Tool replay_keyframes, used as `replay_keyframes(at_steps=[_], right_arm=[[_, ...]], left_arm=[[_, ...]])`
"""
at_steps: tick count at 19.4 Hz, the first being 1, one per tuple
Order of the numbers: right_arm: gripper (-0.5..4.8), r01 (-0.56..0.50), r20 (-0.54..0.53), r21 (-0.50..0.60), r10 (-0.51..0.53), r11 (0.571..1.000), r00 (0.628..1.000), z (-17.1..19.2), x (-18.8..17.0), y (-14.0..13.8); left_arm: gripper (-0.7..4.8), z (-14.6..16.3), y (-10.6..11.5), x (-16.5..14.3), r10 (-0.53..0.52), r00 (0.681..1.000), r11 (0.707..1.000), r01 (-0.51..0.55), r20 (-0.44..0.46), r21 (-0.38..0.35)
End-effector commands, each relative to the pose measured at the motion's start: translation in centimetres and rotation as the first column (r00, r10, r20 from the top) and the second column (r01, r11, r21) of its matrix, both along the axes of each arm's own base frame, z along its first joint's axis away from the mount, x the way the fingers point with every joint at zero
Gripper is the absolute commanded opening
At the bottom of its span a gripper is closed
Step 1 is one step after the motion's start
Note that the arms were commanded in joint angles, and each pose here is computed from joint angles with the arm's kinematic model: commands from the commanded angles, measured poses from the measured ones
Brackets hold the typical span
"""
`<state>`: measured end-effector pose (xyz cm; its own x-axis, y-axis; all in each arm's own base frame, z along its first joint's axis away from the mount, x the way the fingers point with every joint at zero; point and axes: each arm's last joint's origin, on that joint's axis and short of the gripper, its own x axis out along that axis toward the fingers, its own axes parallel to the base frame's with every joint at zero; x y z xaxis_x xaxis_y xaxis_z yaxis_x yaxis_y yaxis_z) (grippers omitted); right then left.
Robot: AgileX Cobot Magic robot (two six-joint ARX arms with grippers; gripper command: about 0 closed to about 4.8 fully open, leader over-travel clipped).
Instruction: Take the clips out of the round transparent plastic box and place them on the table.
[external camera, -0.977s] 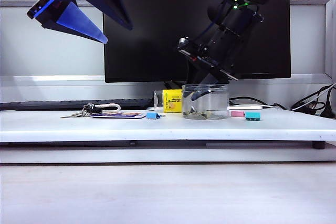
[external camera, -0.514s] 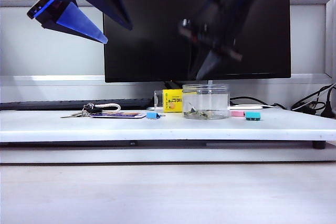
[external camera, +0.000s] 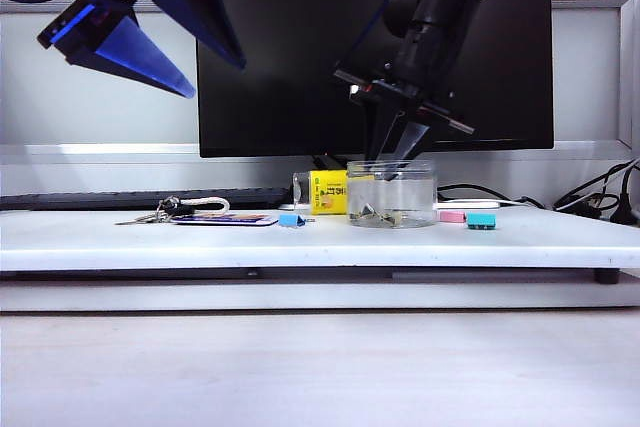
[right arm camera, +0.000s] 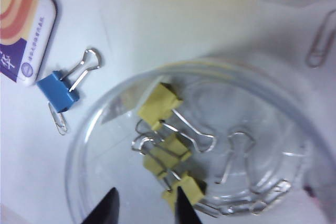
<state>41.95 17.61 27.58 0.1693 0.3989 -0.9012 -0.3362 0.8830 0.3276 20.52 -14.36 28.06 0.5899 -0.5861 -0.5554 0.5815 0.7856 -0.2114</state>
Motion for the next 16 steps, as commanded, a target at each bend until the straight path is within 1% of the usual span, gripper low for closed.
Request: replay_keyframes(at_steps=[1,7,10,12,14,16], right_arm=[[1.4,-0.004,0.004,0.01,0.004,1.0,1.0,0.3,-0.3,0.7],[1.4,0.015,-0.009,0.012,-0.015,1.0,1.0,0.0,-0.2,0.9],[1.41,0.014,-0.052,-0.005,-0.014,1.0,0.999,-1.4,0.1,1.1],[1.41,0.013,-0.061,-0.008,-0.013,1.0,0.998,-1.7,0.1,1.2],[1.4,0.012,-0.066,0.016,-0.011,1.0,0.998,-1.7,0.2,1.3],[1.4,0.014,-0.06,0.015,-0.013,1.0,0.998,-1.8,0.3,1.3]], left_arm=[[3.1,0.2,-0.1,-0.1,-0.011,1.0,1.0,0.011,0.0,-0.011],[3.1,0.1,0.0,-0.2,-0.025,1.0,1.0,0.025,-0.016,-0.008],[3.1,0.0,0.0,-0.2,-0.026,0.999,1.0,0.026,-0.025,-0.001],[3.1,0.0,0.0,-0.2,-0.029,0.999,1.0,0.029,-0.031,0.005],[3.1,-0.1,0.0,-0.3,-0.031,0.999,0.999,0.031,-0.034,0.011],[3.1,-0.1,0.1,-0.3,-0.032,0.999,0.999,0.033,-0.032,0.013]])
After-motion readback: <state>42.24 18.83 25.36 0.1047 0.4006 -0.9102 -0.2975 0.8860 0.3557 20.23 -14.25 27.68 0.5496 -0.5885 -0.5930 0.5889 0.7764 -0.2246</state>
